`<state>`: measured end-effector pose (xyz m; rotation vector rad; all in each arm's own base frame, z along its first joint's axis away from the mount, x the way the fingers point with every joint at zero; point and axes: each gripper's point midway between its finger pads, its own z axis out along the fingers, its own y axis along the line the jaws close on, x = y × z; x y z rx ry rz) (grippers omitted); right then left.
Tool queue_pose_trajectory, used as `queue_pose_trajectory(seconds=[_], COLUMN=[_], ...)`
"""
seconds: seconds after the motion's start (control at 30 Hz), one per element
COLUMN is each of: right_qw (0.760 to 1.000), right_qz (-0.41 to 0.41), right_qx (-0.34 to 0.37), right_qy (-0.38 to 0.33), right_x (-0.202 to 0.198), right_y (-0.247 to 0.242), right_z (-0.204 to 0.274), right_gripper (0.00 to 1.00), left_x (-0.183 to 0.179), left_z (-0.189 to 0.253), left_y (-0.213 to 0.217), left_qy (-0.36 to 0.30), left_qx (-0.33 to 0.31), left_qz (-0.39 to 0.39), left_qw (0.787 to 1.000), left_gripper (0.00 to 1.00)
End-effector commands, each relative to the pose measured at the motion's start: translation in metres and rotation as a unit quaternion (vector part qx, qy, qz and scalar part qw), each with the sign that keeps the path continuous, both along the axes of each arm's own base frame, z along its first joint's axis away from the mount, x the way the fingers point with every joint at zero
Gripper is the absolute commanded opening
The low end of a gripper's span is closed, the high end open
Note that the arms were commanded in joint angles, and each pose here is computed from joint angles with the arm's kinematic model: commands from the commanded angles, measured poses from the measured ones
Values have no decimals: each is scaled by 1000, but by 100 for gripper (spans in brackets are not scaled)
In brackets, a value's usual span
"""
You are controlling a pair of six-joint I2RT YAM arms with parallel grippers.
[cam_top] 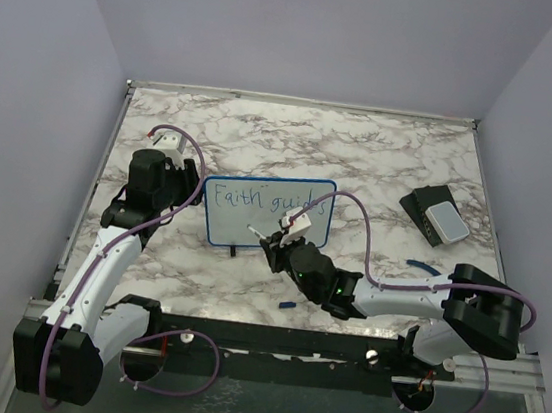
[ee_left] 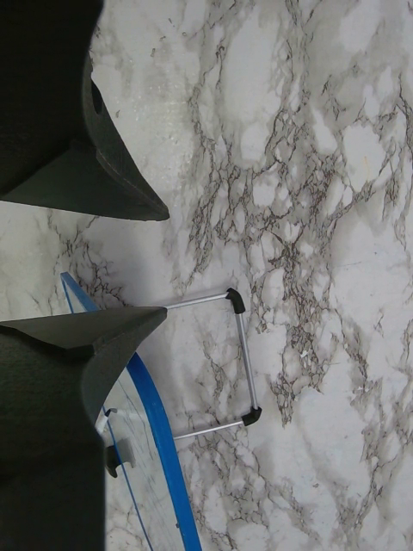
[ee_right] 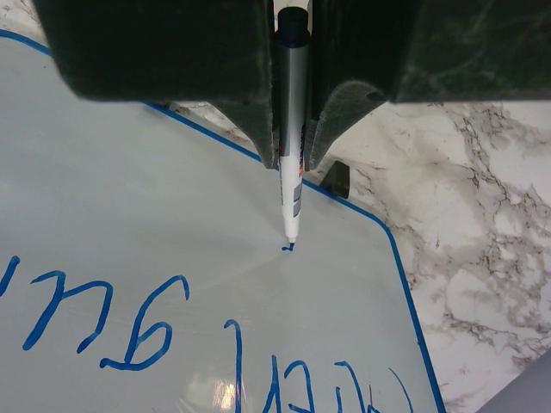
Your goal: Write a sentence on the whiteboard
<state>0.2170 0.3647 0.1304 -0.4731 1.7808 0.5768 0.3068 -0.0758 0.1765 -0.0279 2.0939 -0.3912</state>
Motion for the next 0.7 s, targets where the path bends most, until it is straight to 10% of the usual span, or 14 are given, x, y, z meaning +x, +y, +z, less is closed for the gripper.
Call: queue_pose_trajectory(seconds=[0.0,0.67], right_qw=[1000,999], right_qz=[-2,-21], right_qx=[-12,-20], right_qy=[3,17], right_x=[0,-2], right_y=[2,-14], right_z=[-5,-13], right_gripper=[0,1], left_x=[-3,-3], left_z=[-2,-2], left_y=[0,0], left_qy=[-1,-1], left_qx=[1,1], left_qz=[-1,0], left_qw=[1000,1000], left_gripper=[47,47])
